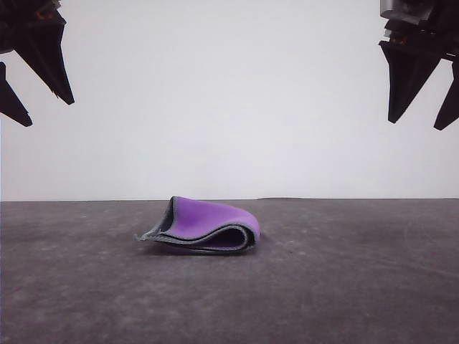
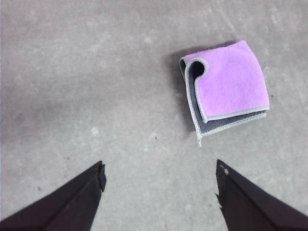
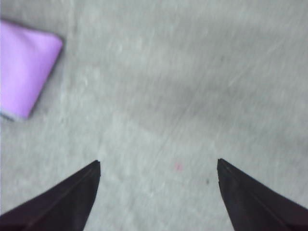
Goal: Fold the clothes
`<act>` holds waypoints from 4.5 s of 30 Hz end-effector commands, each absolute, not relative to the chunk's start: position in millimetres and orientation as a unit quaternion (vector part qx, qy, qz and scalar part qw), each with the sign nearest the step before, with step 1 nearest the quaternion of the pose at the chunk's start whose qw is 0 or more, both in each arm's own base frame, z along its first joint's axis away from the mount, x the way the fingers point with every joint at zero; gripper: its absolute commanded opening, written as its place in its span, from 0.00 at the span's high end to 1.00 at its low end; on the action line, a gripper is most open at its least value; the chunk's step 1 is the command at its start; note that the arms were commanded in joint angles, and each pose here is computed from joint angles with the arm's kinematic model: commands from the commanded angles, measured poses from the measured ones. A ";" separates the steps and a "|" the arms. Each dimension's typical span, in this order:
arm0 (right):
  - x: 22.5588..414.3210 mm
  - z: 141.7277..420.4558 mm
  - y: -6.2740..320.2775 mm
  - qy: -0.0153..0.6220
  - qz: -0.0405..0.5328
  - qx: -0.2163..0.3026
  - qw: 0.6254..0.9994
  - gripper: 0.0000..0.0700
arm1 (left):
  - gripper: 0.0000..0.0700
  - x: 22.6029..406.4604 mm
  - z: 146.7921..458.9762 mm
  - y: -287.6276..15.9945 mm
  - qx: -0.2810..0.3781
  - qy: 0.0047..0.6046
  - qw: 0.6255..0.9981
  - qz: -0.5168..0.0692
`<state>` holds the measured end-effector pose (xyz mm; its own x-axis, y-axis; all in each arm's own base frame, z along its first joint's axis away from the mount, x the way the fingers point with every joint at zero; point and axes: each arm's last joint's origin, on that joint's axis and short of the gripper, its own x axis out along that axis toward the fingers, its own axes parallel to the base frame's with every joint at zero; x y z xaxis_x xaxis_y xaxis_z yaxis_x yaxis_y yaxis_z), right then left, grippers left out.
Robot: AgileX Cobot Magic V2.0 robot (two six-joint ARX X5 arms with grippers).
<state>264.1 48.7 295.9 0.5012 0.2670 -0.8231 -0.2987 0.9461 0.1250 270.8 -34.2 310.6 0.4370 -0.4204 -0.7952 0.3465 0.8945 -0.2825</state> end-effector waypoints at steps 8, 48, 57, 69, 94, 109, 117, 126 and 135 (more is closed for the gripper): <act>268.1 297.3 49.4 0.465 0.168 -0.026 0.869 0.91 | 0.85 273.5 310.4 -34.5 -0.037 0.478 0.847 -0.228; 275.1 302.6 50.6 0.423 0.174 -0.034 0.889 1.00 | 0.98 233.3 292.9 -17.8 -0.021 0.331 0.931 -0.150; 279.2 306.2 51.3 0.397 0.175 -0.035 0.900 1.00 | 0.98 142.1 221.3 -7.8 0.002 0.190 0.980 -0.051; 284.5 311.5 52.1 0.361 0.176 -0.036 0.915 1.00 | 0.98 99.5 155.9 -3.3 -0.025 0.111 0.993 -0.001; 293.8 323.2 53.7 0.287 0.177 -0.038 0.941 1.00 | 0.98 95.5 150.0 0.4 -0.042 0.091 0.995 0.026; 295.9 328.9 40.2 0.262 0.156 -0.048 0.951 1.00 | 0.98 95.5 150.0 0.4 -0.042 0.091 0.995 0.026; 274.1 331.8 8.1 0.244 0.099 -0.038 0.964 1.00 | 0.98 95.5 150.0 0.4 -0.042 0.091 0.995 0.026; 204.6 301.0 -14.9 0.137 -0.026 -0.053 0.989 1.00 | 0.98 95.5 150.0 0.4 -0.042 0.091 0.995 0.026; 127.8 238.7 -12.4 0.074 -0.056 -0.056 0.994 1.00 | 0.98 95.5 150.0 0.4 -0.042 0.091 0.995 0.026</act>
